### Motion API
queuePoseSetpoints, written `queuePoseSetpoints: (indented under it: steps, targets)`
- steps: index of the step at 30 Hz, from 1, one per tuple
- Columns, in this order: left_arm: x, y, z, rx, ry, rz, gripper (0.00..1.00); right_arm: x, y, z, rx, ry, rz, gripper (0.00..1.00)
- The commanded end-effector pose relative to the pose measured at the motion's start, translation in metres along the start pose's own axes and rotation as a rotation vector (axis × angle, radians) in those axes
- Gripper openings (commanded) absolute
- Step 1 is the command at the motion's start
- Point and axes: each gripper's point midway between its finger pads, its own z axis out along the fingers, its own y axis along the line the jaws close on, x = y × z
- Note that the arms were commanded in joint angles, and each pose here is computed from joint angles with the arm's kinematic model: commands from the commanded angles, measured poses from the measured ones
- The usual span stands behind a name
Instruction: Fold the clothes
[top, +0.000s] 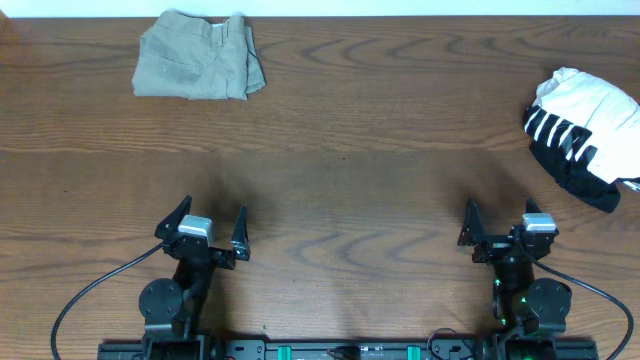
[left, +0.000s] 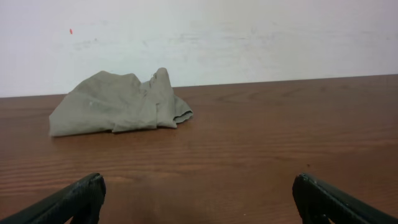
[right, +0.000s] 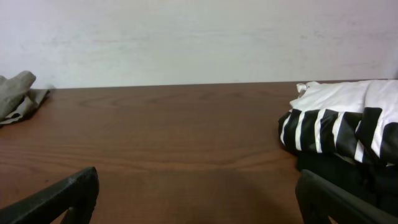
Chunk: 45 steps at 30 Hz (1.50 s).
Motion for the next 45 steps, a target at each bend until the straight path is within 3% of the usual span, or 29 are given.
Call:
queuePoseSetpoints:
  steps: [1, 19, 21, 25, 30, 33, 38, 41, 45]
  targets:
    - [0.015, 0.000, 0.000, 0.003, 0.047, -0.017, 0.98, 0.001, -0.006, 0.000, 0.026, 0.001, -0.015, 0.99]
    - [0.015, 0.000, 0.000, 0.003, 0.047, -0.017, 0.98, 0.000, -0.006, 0.000, 0.026, 0.000, -0.014, 0.99]
    - [0.015, 0.000, 0.000, 0.003, 0.047, -0.017, 0.98, -0.004, 0.004, 0.000, -0.028, -0.016, 0.036, 0.99]
    - [0.015, 0.000, 0.000, 0.003, 0.047, -0.017, 0.98, -0.002, 0.057, -0.010, -0.339, 0.054, 0.308, 0.99]
    - [0.015, 0.000, 0.000, 0.003, 0.047, -0.017, 0.98, 0.000, 0.080, -0.020, -0.479, 0.116, 0.422, 0.99]
    - [0.015, 0.000, 0.000, 0.003, 0.047, -0.017, 0.98, -0.021, 0.089, -0.027, -0.556, 0.058, 0.456, 0.99]
    - [0.015, 0.000, 0.000, 0.003, 0.047, -0.017, 0.98, -0.093, 0.111, -0.060, -0.746, -0.227, 0.302, 0.99]
    - [0.015, 0.000, 0.000, 0.003, 0.047, -0.017, 0.98, -0.128, 0.108, -0.069, -0.701, -0.304, 0.237, 0.99]
    - [0.015, 0.000, 0.000, 0.003, 0.047, -0.017, 0.98, -0.147, 0.075, -0.048, -0.414, -0.189, 0.169, 0.99]
